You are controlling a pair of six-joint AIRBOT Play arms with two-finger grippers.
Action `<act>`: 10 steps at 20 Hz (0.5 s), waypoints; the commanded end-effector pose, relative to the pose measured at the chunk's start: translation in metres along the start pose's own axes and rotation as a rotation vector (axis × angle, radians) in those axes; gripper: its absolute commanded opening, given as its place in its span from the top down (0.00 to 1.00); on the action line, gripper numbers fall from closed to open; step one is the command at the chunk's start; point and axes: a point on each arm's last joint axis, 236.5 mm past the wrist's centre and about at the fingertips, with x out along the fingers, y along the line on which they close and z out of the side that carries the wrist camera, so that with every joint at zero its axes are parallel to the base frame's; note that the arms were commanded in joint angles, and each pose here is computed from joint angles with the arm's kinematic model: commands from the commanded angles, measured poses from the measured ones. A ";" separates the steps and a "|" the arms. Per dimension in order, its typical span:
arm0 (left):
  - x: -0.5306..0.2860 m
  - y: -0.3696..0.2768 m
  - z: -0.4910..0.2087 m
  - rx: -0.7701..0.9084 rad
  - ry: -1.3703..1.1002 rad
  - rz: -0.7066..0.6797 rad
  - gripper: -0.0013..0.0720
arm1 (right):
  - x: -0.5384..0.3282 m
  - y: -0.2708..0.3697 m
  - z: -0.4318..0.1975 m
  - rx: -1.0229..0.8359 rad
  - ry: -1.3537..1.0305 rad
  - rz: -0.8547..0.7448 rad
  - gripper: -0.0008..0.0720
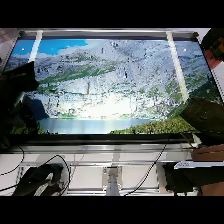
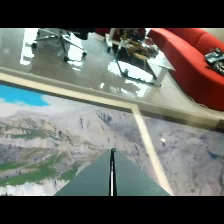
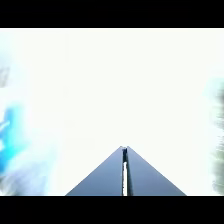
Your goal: Fold the clothes and pants, and hang the long-sleeved shirts on hangers.
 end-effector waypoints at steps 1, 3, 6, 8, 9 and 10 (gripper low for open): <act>0.018 0.001 0.024 0.037 0.015 0.035 0.94 | 0.009 0.150 -0.040 -0.167 0.089 0.472 0.97; 0.029 -0.003 0.032 0.078 0.064 0.047 0.94 | 0.025 0.176 -0.068 -0.217 0.162 0.500 0.97; 0.035 -0.006 0.041 0.097 0.081 0.050 0.94 | 0.047 0.204 -0.102 -0.256 0.255 0.533 0.96; 0.035 -0.006 0.040 0.097 0.085 0.052 0.94 | 0.057 0.215 -0.120 -0.264 0.304 0.552 0.96; 0.035 -0.005 0.038 0.097 0.094 0.055 0.94 | 0.062 0.219 -0.128 -0.265 0.328 0.560 0.96; 0.034 -0.004 0.035 0.097 0.107 0.060 0.94 | 0.065 0.222 -0.135 -0.266 0.347 0.565 0.96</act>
